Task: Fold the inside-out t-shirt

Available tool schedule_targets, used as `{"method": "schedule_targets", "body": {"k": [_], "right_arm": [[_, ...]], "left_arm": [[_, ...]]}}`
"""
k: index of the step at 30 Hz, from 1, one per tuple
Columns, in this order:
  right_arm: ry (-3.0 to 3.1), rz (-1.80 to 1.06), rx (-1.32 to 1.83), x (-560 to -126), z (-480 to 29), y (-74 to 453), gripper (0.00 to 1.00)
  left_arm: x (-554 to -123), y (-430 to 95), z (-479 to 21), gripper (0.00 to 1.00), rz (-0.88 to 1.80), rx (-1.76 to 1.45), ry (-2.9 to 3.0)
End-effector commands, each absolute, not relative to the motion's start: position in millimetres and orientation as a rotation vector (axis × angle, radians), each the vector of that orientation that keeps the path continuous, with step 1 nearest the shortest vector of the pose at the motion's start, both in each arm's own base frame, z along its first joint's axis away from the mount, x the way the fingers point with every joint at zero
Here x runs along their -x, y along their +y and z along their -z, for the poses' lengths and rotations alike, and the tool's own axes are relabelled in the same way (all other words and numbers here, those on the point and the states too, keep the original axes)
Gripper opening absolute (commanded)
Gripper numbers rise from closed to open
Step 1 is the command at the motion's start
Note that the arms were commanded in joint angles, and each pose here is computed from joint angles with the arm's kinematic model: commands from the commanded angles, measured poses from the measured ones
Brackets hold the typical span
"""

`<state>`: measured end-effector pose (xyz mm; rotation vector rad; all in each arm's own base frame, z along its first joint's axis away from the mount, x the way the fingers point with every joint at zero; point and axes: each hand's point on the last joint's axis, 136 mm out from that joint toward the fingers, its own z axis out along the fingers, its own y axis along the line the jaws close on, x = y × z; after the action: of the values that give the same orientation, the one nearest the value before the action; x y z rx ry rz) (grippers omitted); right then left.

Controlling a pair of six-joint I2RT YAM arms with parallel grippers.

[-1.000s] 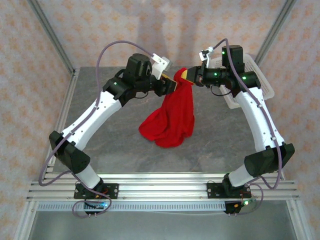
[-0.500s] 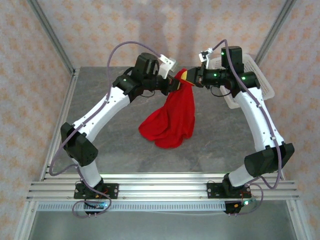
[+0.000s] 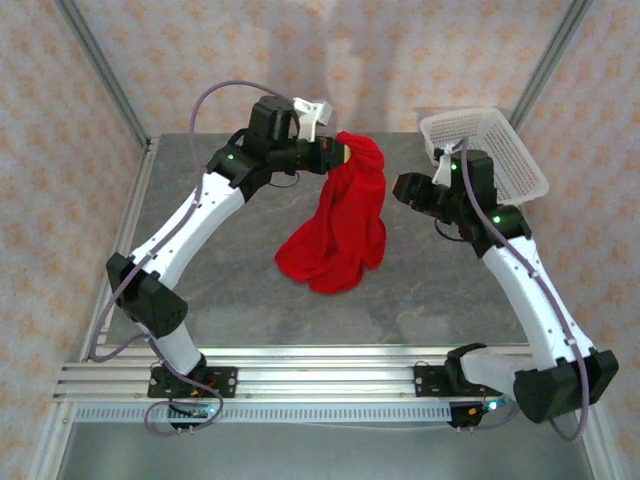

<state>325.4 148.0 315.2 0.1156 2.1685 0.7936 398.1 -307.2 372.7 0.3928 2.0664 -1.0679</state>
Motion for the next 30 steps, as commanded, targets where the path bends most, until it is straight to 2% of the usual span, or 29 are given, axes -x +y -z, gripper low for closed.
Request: {"method": "schedule_targets", "body": {"k": [1, 3, 7, 8, 11, 14, 16, 17, 20, 25, 28, 30], "right_arm": [[1.933, -0.867, 0.052, -323.5, -356.1, 190.2, 0.73], [1.930, -0.856, 0.073, -329.0, -351.2, 209.6, 0.80], [2.002, -0.726, 0.007, -358.9, -331.9, 224.4, 0.82], [2.036, -0.681, -0.026, -366.2, -324.1, 222.2, 0.76], [2.121, -0.516, -0.084, -373.3, -303.3, 203.5, 0.45], [2.185, -0.402, -0.137, -364.8, -280.0, 168.5, 0.23], [2.246, -0.411, -0.168, -358.1, -259.0, 151.4, 0.04], [2.288, -0.416, -0.194, -353.9, -247.2, 142.2, 0.00], [2.362, -0.452, -0.197, -343.1, -233.7, 134.4, 0.00], [2.269, -0.590, -0.115, -337.7, -260.3, 148.8, 0.00], [2.199, -0.807, 0.065, -328.3, -276.4, 187.8, 0.00], [2.183, -0.843, 0.296, -305.7, -271.5, 223.3, 0.00]], "left_arm": [[-380.8, -305.7, -392.9, 0.00, 1.130, -0.385, 2.036], [-381.2, -307.1, -395.2, 0.00, 1.141, -0.380, 2.033], [-381.3, -307.1, -399.8, 0.00, 1.138, -0.378, 2.044], [-380.6, -306.1, -400.6, 0.00, 1.128, -0.383, 2.050], [-384.5, -286.3, -398.8, 0.00, 1.001, -0.342, 2.089], [-393.8, -244.8, -403.5, 0.00, 0.898, -0.216, 2.112], [-395.1, -228.3, -416.0, 0.00, 0.928, -0.167, 2.071], [-394.1, -225.4, -423.3, 0.00, 0.960, -0.165, 2.042], [-385.9, -225.8, -425.3, 0.00, 0.983, -0.219, 2.043], [-381.0, -219.8, -399.3, 0.00, 0.910, -0.250, 2.124], [-380.8, -216.6, -390.1, 0.00, 0.893, -0.235, 2.118], [-379.4, -217.5, -381.9, 0.00, 0.892, -0.261, 2.111]]}}
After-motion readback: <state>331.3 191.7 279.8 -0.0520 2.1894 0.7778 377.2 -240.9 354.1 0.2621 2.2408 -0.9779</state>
